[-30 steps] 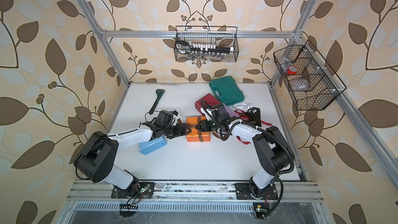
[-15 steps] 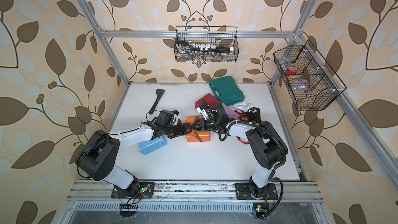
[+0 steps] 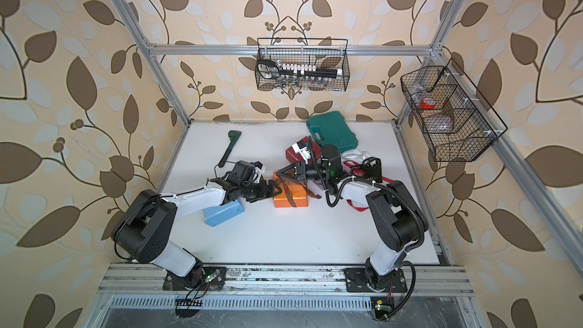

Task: Untie the ribbon bows on the gift boxes
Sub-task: Pull the ribbon from the gift box.

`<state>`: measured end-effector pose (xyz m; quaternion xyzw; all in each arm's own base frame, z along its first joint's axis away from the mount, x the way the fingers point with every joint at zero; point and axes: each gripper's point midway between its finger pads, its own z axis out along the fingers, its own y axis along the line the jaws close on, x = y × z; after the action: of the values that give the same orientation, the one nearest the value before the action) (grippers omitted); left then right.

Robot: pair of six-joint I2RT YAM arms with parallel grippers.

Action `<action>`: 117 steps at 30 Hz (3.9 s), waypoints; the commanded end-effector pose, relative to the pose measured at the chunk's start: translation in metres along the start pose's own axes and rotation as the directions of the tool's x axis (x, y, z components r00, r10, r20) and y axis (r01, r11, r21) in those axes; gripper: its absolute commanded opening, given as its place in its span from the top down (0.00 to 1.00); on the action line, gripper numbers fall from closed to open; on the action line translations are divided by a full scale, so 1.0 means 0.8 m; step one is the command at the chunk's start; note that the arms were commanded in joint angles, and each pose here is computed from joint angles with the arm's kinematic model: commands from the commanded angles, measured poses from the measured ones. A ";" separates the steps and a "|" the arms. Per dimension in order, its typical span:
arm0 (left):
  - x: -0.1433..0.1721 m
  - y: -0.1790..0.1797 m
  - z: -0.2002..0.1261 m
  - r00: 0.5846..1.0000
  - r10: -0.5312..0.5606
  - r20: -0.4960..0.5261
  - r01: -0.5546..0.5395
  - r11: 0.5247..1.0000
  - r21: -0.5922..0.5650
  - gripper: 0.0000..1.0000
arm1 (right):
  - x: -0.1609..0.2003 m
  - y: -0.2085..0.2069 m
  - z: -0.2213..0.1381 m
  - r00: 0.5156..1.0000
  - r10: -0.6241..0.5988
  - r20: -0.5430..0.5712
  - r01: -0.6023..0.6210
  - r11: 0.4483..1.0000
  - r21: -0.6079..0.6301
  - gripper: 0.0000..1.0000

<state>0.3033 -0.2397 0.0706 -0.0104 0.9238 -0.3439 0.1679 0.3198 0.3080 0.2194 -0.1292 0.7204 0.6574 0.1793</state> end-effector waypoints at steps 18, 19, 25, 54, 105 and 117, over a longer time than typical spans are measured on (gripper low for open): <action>-0.004 -0.036 -0.004 1.000 0.029 0.006 -0.030 0.990 0.135 0.11 | -0.028 0.023 -0.041 0.981 -0.186 0.053 0.170 0.960 0.223 0.71; -0.007 -0.051 -0.007 0.999 0.045 0.024 -0.049 0.979 0.200 0.08 | -0.024 0.018 -0.042 0.983 -0.177 0.050 0.161 0.961 0.226 0.71; -0.018 -0.098 -0.019 0.994 0.073 0.080 -0.099 0.912 0.397 0.01 | -0.008 -0.001 -0.045 0.988 -0.153 0.031 0.141 0.957 0.255 0.71; -0.033 -0.102 -0.022 0.992 0.075 0.097 -0.106 0.924 0.367 0.01 | 0.079 -0.074 -0.018 0.970 -0.174 -0.169 0.221 0.921 0.320 0.67; -0.027 -0.047 -0.023 0.992 0.086 0.090 -0.098 0.986 0.138 0.01 | 0.039 -0.057 -0.199 0.977 -0.029 0.212 -0.122 0.738 0.664 0.60; -0.127 -0.077 -0.040 0.976 0.093 0.198 -0.124 0.981 0.149 0.01 | 0.112 -0.135 -0.243 0.992 0.098 0.085 -0.119 0.424 0.898 0.45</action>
<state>0.3610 -0.2505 0.1481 0.0063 0.8802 -0.4021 0.2520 0.2861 0.1205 0.1087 0.0506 0.9516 0.2301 0.1975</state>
